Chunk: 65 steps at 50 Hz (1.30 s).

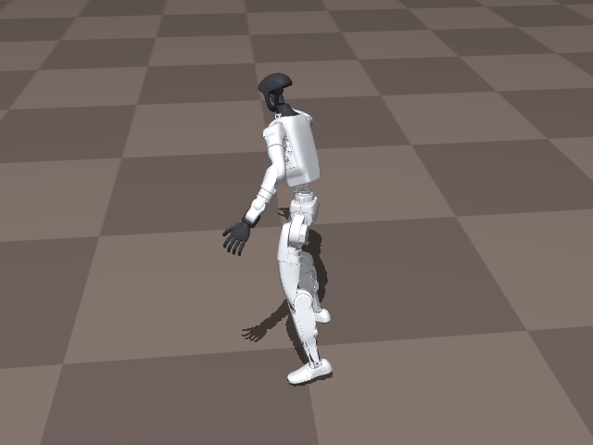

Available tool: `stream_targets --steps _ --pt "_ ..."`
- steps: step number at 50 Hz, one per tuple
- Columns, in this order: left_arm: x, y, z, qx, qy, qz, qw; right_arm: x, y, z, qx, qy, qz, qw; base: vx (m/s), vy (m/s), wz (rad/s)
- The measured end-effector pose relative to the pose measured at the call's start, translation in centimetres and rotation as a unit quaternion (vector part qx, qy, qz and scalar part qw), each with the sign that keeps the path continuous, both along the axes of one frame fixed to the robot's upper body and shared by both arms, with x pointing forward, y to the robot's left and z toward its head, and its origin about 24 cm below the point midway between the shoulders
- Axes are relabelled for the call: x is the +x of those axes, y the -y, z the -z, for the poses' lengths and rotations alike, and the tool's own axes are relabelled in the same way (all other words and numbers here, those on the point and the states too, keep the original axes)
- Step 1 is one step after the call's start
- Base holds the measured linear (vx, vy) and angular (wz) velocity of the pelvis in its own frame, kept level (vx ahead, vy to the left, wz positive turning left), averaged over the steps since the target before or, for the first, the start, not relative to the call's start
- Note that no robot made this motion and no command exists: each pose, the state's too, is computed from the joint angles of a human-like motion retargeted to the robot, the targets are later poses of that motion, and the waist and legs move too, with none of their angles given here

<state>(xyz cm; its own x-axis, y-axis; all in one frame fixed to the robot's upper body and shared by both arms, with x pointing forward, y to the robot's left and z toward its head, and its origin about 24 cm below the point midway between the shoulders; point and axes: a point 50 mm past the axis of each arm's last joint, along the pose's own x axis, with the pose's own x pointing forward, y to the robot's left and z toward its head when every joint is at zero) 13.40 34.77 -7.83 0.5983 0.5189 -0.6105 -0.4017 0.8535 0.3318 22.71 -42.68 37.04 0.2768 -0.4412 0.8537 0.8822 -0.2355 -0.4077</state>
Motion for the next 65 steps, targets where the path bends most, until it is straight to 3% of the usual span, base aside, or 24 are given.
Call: stream_targets --steps 2,5,11,15,21,25,30,32,35,40,42,45,50,55,58,65 --pt "1.0 0.3 -0.5 0.004 0.017 0.026 1.000 -0.6 2.7 6.2 -0.041 -0.171 0.117 0.977 -0.16 0.11 -1.22" --pt "3.1 1.6 -1.4 0.001 0.052 0.075 0.996 -4.0 6.1 15.0 -0.078 -0.408 0.245 0.876 -0.20 0.16 -0.95" --pt "5.7 5.1 -3.3 -0.029 0.128 0.164 0.978 -15.6 9.0 27.4 0.066 -0.620 0.352 0.698 -0.22 0.17 -0.49" --pt "5.3 6.4 -4.7 -0.037 0.159 0.235 0.958 -21.5 8.7 30.5 0.102 -0.722 0.352 0.587 -0.22 0.19 0.20" --pt "6.2 6.5 -7.5 -0.018 0.224 0.214 0.951 -22.7 7.8 32.1 -0.075 -0.893 0.271 0.351 -0.27 0.12 0.25" --pt "7.0 6.4 -8.9 0.032 0.239 0.234 0.942 -22.9 7.0 33.6 -0.128 -0.931 0.225 0.257 -0.20 0.09 0.99" --pt "8.8 6.7 -10.2 0.098 0.247 0.262 0.928 -19.8 5.9 35.5 -0.173 -0.934 0.190 0.247 -0.10 0.04 1.44" --pt "9.5 6.8 -10.6 0.106 0.254 0.260 0.925 -16.5 5.6 35.2 -0.197 -0.920 0.182 0.285 -0.02 0.02 1.59" --pt "10.1 6.5 -10.7 0.108 0.256 0.250 0.927 -10.1 5.4 32.4 -0.226 -0.872 0.190 0.390 0.05 0.04 1.49" --pt "9.7 4.1 -10.0 0.121 0.223 0.213 0.943 1.0 4.1 20.3 -0.262 -0.706 0.232 0.616 0.12 0.08 1.05" --pt "8.6 2.8 -8.8 0.139 0.181 0.213 0.950 5.0 1.9 13.4 -0.249 -0.601 0.221 0.727 0.21 0.09 0.45" --pt "7.0 0.6 -7.4 0.154 0.127 0.176 0.964 8.3 -2.8 3.1 -0.290 -0.455 0.218 0.814 0.16 0.04 0.34" --pt "3.8 -3.3 -6.5 0.172 0.079 0.081 0.979 9.0 -15.6 -9.2 -0.438 -0.218 0.132 0.862 0.18 0.00 0.40" --pt "-1.2 -7.0 -6.3 0.154 0.049 -0.057 0.985 4.2 -29.6 -13.5 -0.569 0.000 -0.016 0.823 0.15 -0.01 0.67" --pt "-3.1 -6.7 -4.8 0.135 0.027 -0.085 0.987 -0.9 -37.3 -13.0 -0.652 0.143 -0.128 0.734 0.15 0.00 0.79" --pt "-2.7 -2.2 -0.5 0.039 0.017 -0.087 0.995 -6.5 -46.8 -6.4 -0.729 0.233 -0.307 0.566 0.08 -0.04 0.73"
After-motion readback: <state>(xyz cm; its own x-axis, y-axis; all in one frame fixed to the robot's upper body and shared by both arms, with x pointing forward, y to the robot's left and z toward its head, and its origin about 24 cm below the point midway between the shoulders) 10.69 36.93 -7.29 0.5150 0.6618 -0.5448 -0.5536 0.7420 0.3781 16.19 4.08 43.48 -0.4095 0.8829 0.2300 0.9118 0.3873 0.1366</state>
